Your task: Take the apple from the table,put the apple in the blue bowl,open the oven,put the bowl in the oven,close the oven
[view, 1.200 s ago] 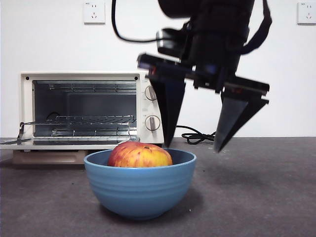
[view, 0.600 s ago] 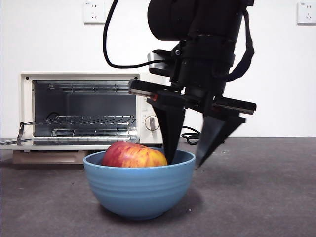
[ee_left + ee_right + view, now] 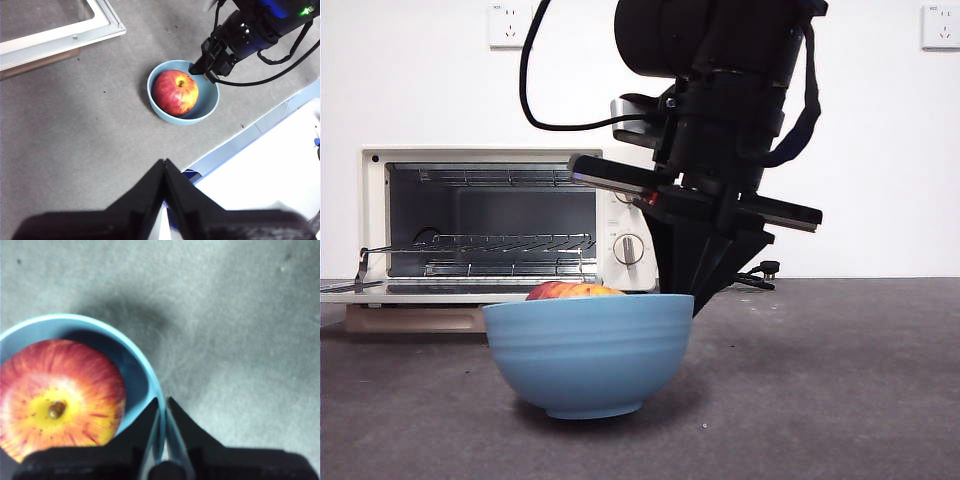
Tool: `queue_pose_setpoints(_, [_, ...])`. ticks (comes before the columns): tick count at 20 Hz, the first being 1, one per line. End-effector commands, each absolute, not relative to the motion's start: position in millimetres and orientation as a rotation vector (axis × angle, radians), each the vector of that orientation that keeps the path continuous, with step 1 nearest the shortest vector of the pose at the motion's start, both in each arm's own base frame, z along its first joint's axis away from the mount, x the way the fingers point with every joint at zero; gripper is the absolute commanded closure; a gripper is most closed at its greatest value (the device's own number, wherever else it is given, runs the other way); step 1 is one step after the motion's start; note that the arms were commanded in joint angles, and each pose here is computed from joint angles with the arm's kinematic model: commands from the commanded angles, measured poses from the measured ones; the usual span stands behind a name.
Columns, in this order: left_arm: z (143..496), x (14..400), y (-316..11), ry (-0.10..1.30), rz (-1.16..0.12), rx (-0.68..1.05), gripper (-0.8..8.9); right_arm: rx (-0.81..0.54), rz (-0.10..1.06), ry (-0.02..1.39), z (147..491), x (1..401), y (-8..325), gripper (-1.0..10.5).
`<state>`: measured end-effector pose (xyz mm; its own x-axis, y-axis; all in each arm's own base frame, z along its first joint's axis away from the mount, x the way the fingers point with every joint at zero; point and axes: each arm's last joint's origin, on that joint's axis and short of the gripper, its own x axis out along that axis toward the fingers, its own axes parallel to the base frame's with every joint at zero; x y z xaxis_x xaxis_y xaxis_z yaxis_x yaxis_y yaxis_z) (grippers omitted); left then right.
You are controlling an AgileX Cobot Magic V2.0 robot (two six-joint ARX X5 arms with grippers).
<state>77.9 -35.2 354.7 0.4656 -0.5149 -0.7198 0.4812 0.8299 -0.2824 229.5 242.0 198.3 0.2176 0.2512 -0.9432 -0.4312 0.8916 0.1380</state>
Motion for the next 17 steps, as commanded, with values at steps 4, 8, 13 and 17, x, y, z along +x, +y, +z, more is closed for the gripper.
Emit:
queue_pose_setpoints(4, [352.2,78.0,-35.7,0.906,-0.615,-0.047,8.18,-0.096,0.494,1.180,217.3,240.7,254.5,9.6])
queue_pose_setpoints(8, [353.0,79.0,-36.0,0.892,-0.616,-0.047,8.18,-0.023,0.525,1.032,256.3,255.2,267.8,9.6])
queue_pose_setpoints(13, [355.0,81.4,-36.8,0.861,-0.619,-0.046,8.18,0.014,0.539,0.959,284.7,290.3,300.3,9.6])
queue_pose_setpoints(17, [355.2,82.3,-36.8,0.856,-0.613,-0.043,8.18,0.039,0.509,0.940,290.9,330.9,340.5,9.6])
